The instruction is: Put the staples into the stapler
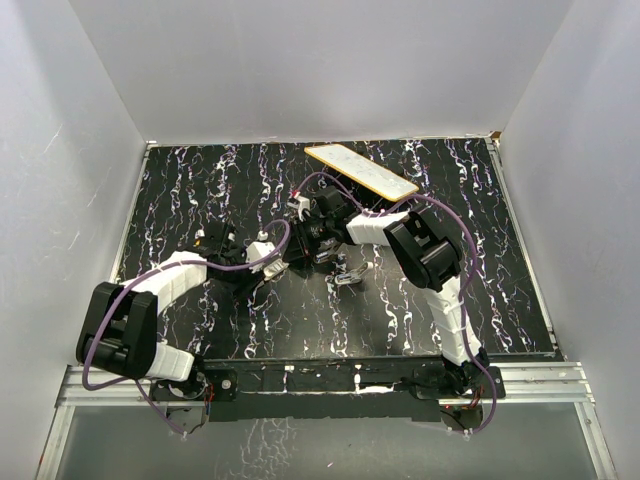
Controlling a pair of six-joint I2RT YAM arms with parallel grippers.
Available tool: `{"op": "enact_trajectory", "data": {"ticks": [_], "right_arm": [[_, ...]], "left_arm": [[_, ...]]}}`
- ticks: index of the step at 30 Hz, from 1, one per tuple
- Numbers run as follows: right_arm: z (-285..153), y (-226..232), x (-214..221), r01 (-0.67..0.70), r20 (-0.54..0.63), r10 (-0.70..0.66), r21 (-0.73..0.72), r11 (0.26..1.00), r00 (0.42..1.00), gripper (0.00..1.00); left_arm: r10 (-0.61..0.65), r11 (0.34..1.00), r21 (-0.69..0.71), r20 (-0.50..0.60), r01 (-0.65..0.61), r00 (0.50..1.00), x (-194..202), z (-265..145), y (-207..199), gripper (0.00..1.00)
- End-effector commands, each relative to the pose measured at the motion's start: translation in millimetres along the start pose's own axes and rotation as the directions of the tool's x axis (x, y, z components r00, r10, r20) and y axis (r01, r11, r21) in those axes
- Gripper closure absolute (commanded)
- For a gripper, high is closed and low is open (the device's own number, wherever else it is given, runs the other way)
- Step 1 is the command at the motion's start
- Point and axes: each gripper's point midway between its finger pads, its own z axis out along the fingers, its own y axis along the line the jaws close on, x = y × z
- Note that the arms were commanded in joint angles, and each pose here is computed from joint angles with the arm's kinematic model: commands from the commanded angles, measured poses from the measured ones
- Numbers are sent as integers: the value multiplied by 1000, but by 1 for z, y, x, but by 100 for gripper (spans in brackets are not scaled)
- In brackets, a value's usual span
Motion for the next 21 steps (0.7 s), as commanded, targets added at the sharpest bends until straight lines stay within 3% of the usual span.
{"op": "enact_trajectory", "data": {"ticks": [1,5,10,16,21], "right_arm": [[-9,5,-14,70,21,-70,27,997,997,77],[-13,13,-27,113,37,-113,25,993,993,60],[-22,22,-45,185,54,-187,46,982,981,53],[-48,36,-70,252,94,-252,21,968,963,54],[-85,52,-79,298,104,-292,-49,953,951,58]], "left_arm": [[-36,999,32,-68,38,997,16,-7,-14,49],[-46,999,19,7,46,999,-6,-17,-10,33],[-51,999,9,98,50,994,-35,-33,-6,25],[-39,999,16,241,36,970,-75,-50,-1,30],[131,984,81,299,-162,945,-96,-55,-6,39]]}}
